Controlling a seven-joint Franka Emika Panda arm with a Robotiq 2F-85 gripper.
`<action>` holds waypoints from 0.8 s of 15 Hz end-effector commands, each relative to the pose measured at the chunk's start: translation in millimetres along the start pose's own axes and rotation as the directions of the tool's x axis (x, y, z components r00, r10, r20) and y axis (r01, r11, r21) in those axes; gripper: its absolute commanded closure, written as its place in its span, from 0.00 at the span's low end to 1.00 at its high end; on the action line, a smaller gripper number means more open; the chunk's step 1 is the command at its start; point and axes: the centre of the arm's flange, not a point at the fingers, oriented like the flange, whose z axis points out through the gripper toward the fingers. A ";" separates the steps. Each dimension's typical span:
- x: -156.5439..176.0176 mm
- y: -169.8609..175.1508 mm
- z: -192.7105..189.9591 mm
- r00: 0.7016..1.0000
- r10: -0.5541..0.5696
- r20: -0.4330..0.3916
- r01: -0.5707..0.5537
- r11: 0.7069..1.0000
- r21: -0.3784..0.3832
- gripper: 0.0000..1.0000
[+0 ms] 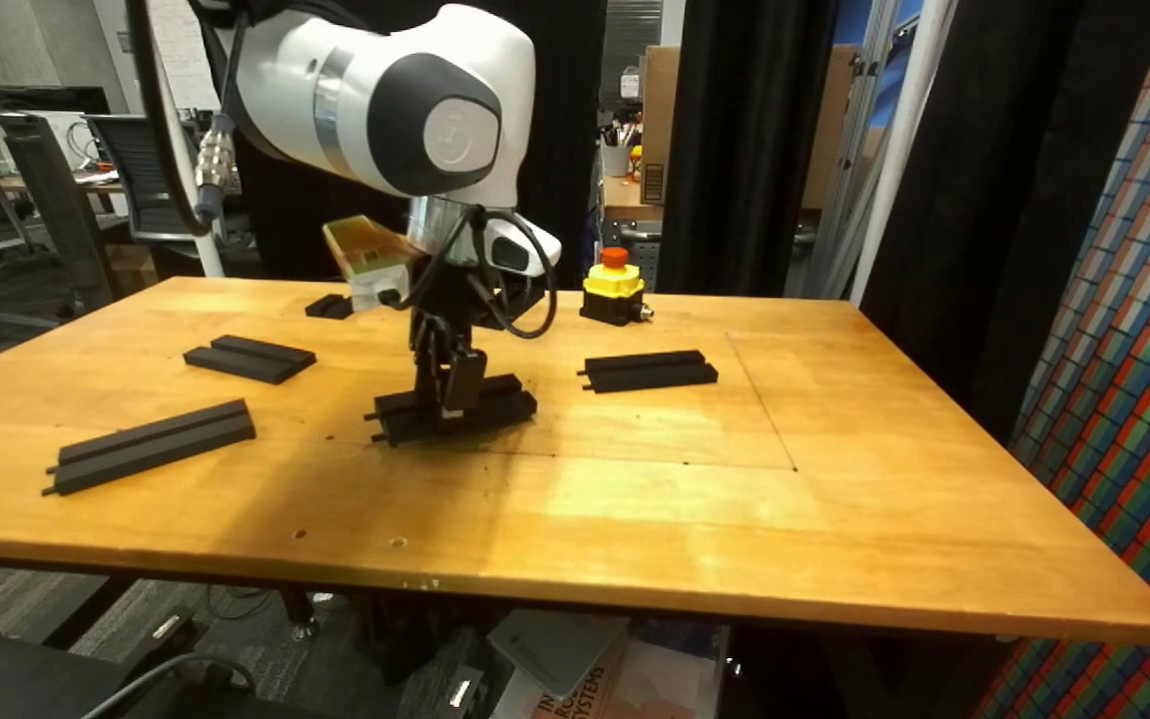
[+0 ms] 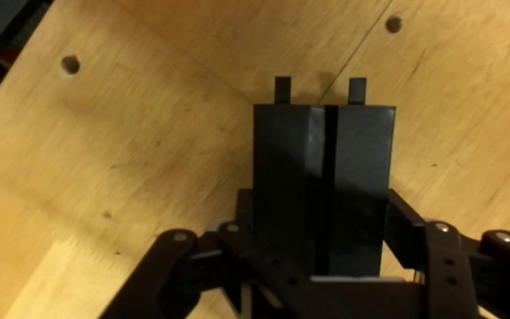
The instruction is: Connect four black pieces together
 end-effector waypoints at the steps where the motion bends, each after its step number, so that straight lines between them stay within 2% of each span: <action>1: -9.0 -26.0 -11.7 0.995 0.103 -0.005 -0.102 0.994 0.046 0.55; 6: -1.5 -42.2 -15.1 0.971 0.233 -0.049 -0.228 0.970 0.085 0.55; 12: 20.8 -52.9 -6.7 0.955 0.290 -0.067 -0.282 0.954 0.102 0.55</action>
